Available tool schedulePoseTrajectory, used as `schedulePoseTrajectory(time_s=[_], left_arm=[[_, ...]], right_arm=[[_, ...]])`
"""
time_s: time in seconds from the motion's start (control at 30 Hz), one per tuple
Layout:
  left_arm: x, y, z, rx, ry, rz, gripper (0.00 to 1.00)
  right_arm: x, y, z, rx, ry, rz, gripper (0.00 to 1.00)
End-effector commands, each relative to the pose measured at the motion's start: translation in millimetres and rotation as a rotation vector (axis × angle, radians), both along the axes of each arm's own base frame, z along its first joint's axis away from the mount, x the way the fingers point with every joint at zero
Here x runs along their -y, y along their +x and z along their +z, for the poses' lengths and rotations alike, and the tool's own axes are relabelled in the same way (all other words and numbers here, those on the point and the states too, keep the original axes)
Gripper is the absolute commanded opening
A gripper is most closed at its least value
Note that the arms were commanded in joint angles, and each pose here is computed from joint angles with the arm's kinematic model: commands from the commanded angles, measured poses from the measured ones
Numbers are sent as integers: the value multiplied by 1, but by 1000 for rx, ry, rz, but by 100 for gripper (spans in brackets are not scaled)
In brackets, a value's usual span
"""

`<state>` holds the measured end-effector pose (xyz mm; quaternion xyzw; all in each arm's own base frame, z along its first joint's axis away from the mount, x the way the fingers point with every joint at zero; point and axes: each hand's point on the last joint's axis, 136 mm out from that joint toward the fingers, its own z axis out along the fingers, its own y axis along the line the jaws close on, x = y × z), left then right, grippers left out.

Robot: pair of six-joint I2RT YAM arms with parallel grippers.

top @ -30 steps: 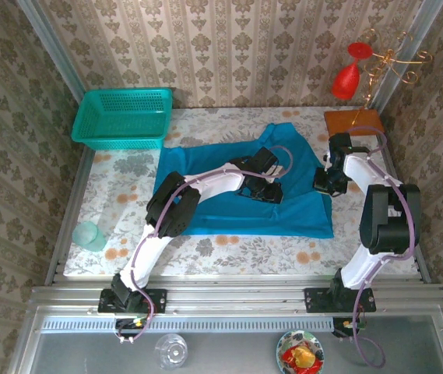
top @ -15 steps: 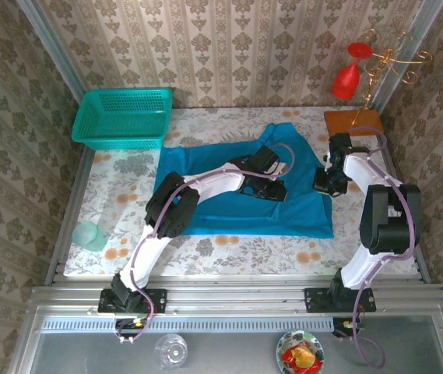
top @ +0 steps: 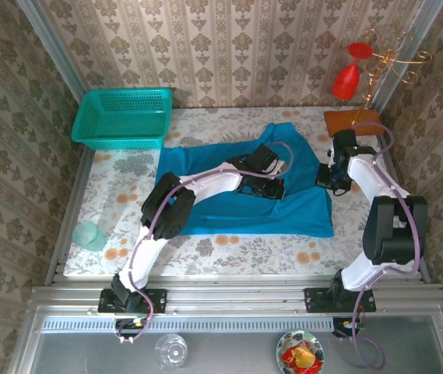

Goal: Fold the inside-out t-shirt

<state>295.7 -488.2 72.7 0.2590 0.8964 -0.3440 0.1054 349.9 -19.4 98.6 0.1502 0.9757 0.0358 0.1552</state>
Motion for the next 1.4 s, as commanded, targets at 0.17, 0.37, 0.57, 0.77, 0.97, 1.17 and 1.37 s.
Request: schedulePoseTrajectory(time_s=[0.17, 0.37, 0.57, 0.77, 0.97, 1.17, 1.37], left_arm=[[0, 14, 35, 109, -46, 27, 0], [-3, 21, 35, 140, -37, 46, 0], [-6, 25, 33, 148, -29, 62, 0], [-12, 29, 28, 146, -17, 80, 0], [-21, 38, 23, 157, 2, 120, 0], [-27, 46, 12, 134, 20, 160, 0], [-32, 49, 9, 130, 36, 174, 14]], right_arm=[[6, 10, 13, 47, -20, -6, 0], [4, 26, 15, 66, -6, 6, 0], [-3, 43, 12, 65, 32, 35, 0], [-9, 56, 5, 47, 70, 52, 0], [-7, 65, 0, 32, 70, 50, 0], [0, 60, 9, 24, 34, 10, 19], [7, 20, 11, 6, 25, -74, 37]])
